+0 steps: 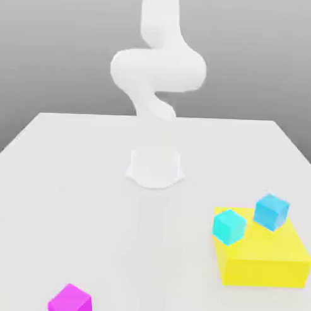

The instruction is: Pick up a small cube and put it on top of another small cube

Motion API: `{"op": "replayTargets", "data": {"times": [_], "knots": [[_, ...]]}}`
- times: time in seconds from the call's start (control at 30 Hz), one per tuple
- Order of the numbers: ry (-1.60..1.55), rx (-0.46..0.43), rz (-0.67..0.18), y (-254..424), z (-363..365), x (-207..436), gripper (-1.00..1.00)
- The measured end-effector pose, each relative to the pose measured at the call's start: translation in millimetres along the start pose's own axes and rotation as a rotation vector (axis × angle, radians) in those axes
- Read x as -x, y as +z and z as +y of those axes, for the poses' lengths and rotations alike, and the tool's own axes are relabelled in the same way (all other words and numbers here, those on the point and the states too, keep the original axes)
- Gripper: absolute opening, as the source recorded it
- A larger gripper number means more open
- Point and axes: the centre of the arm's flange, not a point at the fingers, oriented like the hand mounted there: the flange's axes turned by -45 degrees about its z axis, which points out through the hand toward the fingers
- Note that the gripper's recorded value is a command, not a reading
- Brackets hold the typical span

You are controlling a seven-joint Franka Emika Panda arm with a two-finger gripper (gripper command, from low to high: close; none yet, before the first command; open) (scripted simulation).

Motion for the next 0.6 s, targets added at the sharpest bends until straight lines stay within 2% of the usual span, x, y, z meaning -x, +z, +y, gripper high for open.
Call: {"op": "replayTargets", "data": {"times": [0.3, 0.6], "knots": [[0.379, 0.259, -0.179, 147.2, 53.3, -11.7, 0.00], [0.781, 0.462, -0.312, 282.7, 147.3, 23.8, 0.00]]}}
